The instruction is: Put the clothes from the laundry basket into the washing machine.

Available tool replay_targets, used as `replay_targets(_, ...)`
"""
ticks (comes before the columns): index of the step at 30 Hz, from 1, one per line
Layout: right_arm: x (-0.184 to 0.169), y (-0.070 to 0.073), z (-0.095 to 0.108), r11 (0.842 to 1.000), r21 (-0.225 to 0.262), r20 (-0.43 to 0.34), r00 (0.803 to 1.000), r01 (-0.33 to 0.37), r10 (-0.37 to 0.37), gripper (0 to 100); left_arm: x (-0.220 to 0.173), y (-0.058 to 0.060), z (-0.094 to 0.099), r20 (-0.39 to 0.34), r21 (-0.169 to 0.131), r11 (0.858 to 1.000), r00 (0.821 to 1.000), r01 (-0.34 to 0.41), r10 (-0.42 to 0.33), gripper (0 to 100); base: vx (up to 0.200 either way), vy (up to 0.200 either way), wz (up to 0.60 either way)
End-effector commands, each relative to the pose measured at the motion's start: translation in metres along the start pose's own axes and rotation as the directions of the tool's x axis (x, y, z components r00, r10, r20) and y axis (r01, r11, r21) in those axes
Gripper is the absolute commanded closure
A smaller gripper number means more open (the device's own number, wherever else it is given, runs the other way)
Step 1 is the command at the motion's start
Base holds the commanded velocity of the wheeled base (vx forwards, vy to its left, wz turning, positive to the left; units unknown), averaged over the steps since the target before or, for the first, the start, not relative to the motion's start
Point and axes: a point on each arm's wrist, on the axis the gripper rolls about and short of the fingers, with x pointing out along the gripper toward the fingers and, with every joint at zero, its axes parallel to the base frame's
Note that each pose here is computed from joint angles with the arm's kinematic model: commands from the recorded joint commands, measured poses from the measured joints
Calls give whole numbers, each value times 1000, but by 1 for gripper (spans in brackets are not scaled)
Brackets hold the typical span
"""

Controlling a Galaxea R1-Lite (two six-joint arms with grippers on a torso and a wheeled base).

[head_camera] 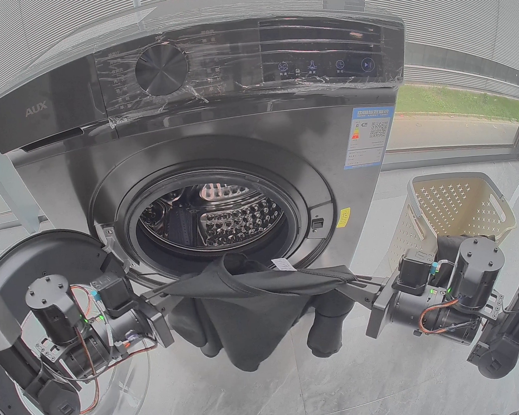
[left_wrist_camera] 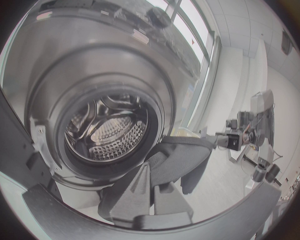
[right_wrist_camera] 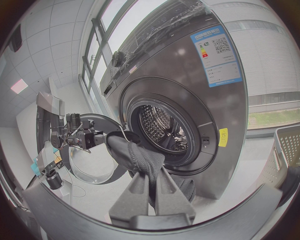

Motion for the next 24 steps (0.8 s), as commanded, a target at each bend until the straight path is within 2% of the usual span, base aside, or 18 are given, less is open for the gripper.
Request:
replay_targets(1,-9,-4,1,1000,23,-5,1000,16,-16,100,-14,-3,33,141,26,1000,990,-7,4,100,0,0,0)
replay_targets(6,-5,-2,-1,999,33,-8,1000,4,-4,100,-20,-5,37,155,31,999,988,-8,3,100,0,0,0)
replay_targets(9,-1,-2,4,1000,26,16,1000,-1,1,100,-20,0,37,154,26,999,988,-28,23,100,0,0,0)
replay_targets(16,4,0,17,1000,13,78,997,8,-9,100,-18,1,35,149,34,999,989,-29,24,100,0,0,0)
replay_targets(24,8,12,20,1000,18,101,995,10,-12,100,-17,0,36,153,50,998,988,-32,24,100,0,0,0)
